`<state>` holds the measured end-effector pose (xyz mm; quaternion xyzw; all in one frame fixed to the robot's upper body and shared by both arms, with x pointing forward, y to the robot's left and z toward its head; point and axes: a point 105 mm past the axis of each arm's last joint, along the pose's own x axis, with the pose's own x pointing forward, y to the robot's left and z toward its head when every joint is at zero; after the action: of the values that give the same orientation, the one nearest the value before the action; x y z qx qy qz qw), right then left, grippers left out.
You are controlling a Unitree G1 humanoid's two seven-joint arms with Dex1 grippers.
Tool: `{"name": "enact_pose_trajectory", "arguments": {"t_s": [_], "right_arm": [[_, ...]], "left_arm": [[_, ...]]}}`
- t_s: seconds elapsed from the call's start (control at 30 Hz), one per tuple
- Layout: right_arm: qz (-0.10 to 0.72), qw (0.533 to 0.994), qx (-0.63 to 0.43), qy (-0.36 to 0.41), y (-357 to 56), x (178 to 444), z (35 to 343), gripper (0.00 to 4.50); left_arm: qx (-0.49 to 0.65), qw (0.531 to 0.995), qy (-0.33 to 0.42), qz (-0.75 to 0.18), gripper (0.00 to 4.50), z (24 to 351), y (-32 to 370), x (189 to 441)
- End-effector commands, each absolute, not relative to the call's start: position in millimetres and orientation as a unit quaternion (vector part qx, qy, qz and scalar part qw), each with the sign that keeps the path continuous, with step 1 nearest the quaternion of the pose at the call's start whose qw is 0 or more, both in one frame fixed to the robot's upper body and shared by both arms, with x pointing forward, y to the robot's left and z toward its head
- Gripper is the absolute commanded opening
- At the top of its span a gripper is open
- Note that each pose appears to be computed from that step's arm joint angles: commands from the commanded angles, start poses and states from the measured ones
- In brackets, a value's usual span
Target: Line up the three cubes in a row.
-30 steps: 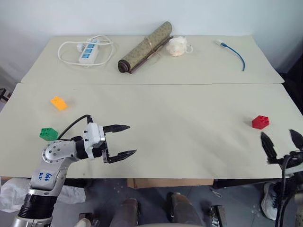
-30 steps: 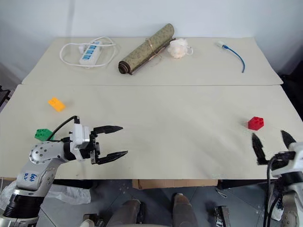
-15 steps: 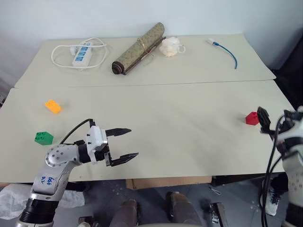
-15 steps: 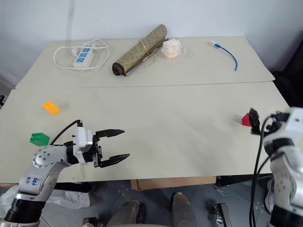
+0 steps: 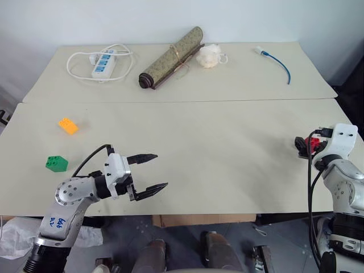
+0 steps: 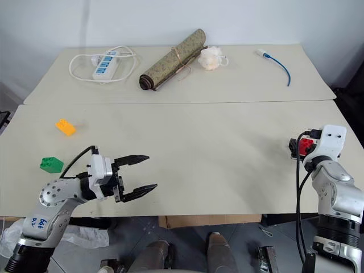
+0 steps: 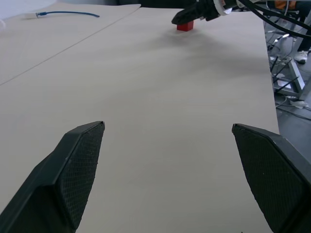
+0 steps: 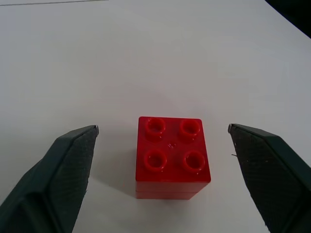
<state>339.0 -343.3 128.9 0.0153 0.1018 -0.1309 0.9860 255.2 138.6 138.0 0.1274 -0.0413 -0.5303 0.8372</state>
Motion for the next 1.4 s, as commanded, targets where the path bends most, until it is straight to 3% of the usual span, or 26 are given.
{"name": "enact_pose_trajectory", "arguments": {"t_s": [0.03, 0.2, 0.27, 0.33, 0.43, 0.53, 0.77, 0.93, 1.23, 1.27, 1.37, 1.4], "right_arm": [[-0.123, 0.989, 0.012, 0.078, -338.6, 337.0, 139.4, 3.25], [-0.105, 0.991, 0.011, 0.078, -333.0, 339.0, 139.1, 1.53], [-0.062, 0.996, 0.007, 0.066, -321.5, 343.2, 147.1, 1.48], [0.114, 0.993, 0.002, 0.028, -272.9, 345.1, 171.9, 1.48], [0.43, 0.898, -0.081, 0.054, -193.8, 307.7, 180.9, 1.48], [0.563, 0.794, -0.185, 0.132, -172.2, 287.2, 157.5, 1.48], [0.614, 0.743, -0.241, 0.109, -134.0, 318.3, 147.8, 1.48], [0.647, 0.715, -0.246, 0.105, -116.2, 316.9, 132.9, 1.48], [0.655, 0.709, -0.242, 0.099, -109.1, 316.3, 121.9, 1.48], [0.656, 0.708, -0.242, 0.101, -109.3, 316.4, 121.7, 2.21], [0.64, 0.723, -0.249, 0.076, -109.6, 322.6, 127.7, 3.14], [0.644, 0.725, -0.24, 0.055, -113.2, 319.4, 137.5, 3.5]], "left_arm": [[0.139, 0.838, -0.061, -0.524, 4.5, 147.9, 138.5, 252.2], [0.138, 0.839, -0.06, -0.523, 4.5, 146.0, 139.1, 250.4], [0.139, 0.843, -0.06, -0.517, 4.5, 145.8, 142.1, 251.8], [0.138, 0.85, -0.058, -0.505, 4.5, 145.8, 147.7, 254.6], [0.14, 0.855, -0.052, -0.497, 4.5, 144.1, 152.4, 254.7], [0.141, 0.855, -0.045, -0.498, 4.5, 140.7, 154.1, 253.2], [0.144, 0.859, -0.04, -0.489, 4.5, 140.1, 158.2, 251.5], [0.149, 0.862, -0.038, -0.483, 4.5, 141.9, 163.2, 250.5], [0.152, 0.872, -0.037, -0.465, 4.5, 142.1, 171.1, 250.4], [0.151, 0.874, -0.037, -0.46, 4.5, 142.3, 172.8, 250.4], [0.152, 0.885, -0.036, -0.44, 4.5, 141.5, 181.4, 249.1], [0.144, 0.908, -0.04, -0.392, 4.5, 141.4, 199.1, 248.4]]}}
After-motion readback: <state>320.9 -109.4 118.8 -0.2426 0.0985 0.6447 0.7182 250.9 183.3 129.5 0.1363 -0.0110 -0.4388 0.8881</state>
